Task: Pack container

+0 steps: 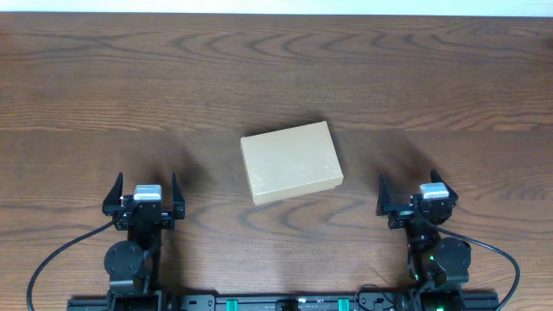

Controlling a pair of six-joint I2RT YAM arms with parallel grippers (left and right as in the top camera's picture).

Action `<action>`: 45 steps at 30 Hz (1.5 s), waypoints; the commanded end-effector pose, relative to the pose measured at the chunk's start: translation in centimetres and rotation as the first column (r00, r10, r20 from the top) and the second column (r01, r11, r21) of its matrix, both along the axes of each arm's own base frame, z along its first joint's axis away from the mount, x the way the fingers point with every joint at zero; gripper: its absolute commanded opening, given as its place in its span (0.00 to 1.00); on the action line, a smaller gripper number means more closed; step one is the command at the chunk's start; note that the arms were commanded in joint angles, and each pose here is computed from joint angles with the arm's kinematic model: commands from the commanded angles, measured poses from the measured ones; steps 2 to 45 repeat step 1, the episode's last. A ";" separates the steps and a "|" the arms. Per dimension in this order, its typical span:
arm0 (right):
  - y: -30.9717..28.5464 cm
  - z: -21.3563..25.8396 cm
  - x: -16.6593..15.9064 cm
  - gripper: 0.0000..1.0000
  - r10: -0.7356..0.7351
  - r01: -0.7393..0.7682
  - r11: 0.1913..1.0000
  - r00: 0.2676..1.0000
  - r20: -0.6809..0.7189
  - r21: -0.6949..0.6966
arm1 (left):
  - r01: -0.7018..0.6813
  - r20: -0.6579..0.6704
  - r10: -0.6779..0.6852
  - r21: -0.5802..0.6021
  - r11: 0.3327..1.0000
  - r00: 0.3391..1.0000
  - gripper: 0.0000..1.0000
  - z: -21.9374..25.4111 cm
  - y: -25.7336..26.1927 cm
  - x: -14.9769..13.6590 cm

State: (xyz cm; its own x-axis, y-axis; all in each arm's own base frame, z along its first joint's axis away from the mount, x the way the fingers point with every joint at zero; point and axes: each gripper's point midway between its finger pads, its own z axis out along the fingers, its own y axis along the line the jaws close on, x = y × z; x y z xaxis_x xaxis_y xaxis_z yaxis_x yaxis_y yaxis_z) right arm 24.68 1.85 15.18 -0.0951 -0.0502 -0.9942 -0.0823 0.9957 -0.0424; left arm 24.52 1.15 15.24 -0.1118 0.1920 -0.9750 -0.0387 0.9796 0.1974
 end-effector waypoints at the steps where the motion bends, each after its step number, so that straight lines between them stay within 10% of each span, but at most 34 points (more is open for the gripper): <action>1: -0.1 -0.1 0.0 0.99 -0.006 0.006 1.000 1.000 0.000 0.005 | -0.015 -0.061 0.015 -0.002 1.000 0.998 0.95 -1.8 0.2 -0.2; 45: -0.1 -0.1 0.0 0.99 -0.006 0.006 1.000 1.000 0.000 0.005 | -0.015 -0.061 0.015 -0.002 1.000 0.998 0.95 -1.8 0.2 -0.2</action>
